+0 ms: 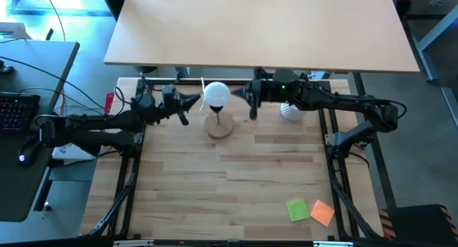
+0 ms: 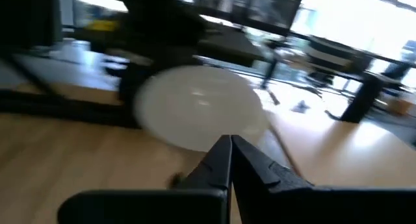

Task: Screw lightbulb
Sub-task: Remove the lightbulb from the lamp

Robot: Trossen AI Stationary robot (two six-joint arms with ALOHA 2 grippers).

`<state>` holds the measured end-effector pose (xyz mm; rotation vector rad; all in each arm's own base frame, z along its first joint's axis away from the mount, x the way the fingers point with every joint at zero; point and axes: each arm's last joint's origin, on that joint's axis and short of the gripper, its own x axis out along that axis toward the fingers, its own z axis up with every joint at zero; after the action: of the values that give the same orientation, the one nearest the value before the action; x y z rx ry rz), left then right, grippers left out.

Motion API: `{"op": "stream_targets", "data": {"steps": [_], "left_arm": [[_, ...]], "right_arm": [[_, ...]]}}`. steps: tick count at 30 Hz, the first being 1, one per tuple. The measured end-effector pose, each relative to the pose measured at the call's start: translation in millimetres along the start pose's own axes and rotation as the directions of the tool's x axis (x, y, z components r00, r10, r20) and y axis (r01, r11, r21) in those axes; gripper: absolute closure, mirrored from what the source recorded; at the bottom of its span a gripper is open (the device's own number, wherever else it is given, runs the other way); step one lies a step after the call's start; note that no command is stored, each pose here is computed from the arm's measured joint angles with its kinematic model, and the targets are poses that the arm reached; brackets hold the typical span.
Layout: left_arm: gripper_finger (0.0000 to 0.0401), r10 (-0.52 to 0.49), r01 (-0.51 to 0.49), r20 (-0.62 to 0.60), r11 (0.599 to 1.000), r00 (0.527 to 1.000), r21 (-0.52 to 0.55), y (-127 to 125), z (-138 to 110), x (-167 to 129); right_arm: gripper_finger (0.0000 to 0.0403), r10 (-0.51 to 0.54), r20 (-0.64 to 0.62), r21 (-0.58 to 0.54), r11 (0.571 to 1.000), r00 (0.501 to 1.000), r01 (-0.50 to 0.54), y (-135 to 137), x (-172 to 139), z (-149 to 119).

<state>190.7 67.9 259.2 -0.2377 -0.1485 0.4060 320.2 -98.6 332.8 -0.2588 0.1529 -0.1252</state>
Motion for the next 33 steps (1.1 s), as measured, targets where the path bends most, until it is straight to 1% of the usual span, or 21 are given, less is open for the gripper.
{"op": "stream_targets", "data": {"steps": [2,4,7,9,12,17,19,21,26,30,31,33], "left_arm": [[0.0401,0.012,-0.013,0.041,1.000,0.999,0.011,4.5,4.3,1.0],[0.0401,-0.013,0.012,0.078,1.000,0.997,0.013,7.7,7.7,3.2],[0.0401,-0.068,0.067,0.113,0.998,0.991,0.011,9.5,9.7,6.8],[0.0401,-0.092,0.092,0.123,0.996,0.988,0.009,9.7,8.7,9.6],[0.0401,-0.148,0.147,0.135,0.989,0.980,0.015,7.5,6.9,13.4],[0.0401,-0.268,0.269,0.165,0.963,0.949,0.019,-4.7,5.8,15.4],[0.0401,-0.279,0.280,0.164,0.960,0.946,0.014,-7.8,5.1,15.1],[0.0401,-0.285,0.287,0.160,0.958,0.945,0.010,-10.6,5.0,14.0],[0.0401,-0.289,0.290,0.120,0.957,0.950,0.003,-13.2,2.9,12.1],[0.0401,-0.253,0.253,0.048,0.967,0.966,-0.010,-11.2,-1.8,10.4],[0.0401,-0.241,0.242,0.028,0.970,0.970,-0.012,-10.6,-2.9,9.5],[0.0401,-0.210,0.210,-0.012,0.978,0.978,-0.010,-9.2,-5.2,7.8]], "right_arm": [[0.0401,0.107,0.021,-0.006,0.994,0.994,-0.107,9.2,-0.4,2.6],[0.0401,0.181,0.034,-0.008,0.984,0.983,-0.180,15.3,0.1,3.3],[0.0401,0.197,0.021,-0.017,0.980,0.980,-0.196,18.4,5.2,-1.1],[0.0401,0.176,0.005,-0.018,0.984,0.984,-0.175,17.3,10.0,-6.1],[0.0401,0.116,-0.006,-0.017,0.993,0.993,-0.116,11.7,14.9,-11.2],[0.0401,-0.021,-0.049,-0.001,1.000,0.999,0.021,-0.2,18.1,-18.5],[0.0401,-0.089,-0.047,0.027,0.996,0.995,0.091,-6.1,17.3,-18.1],[0.0401,-0.122,-0.053,0.041,0.991,0.991,0.124,-9.9,16.3,-18.7],[0.0401,-0.124,-0.087,0.054,0.990,0.988,0.129,-12.8,15.6,-22.8],[0.0386,-0.105,-0.181,0.038,0.993,0.978,0.114,-14.6,12.8,-32.3],[0.0377,-0.091,-0.205,0.045,0.994,0.975,0.102,-15.5,11.5,-35.0],[0.0352,-0.005,-0.246,0.080,0.996,0.969,0.025,-15.8,10.3,-42.7]]}}
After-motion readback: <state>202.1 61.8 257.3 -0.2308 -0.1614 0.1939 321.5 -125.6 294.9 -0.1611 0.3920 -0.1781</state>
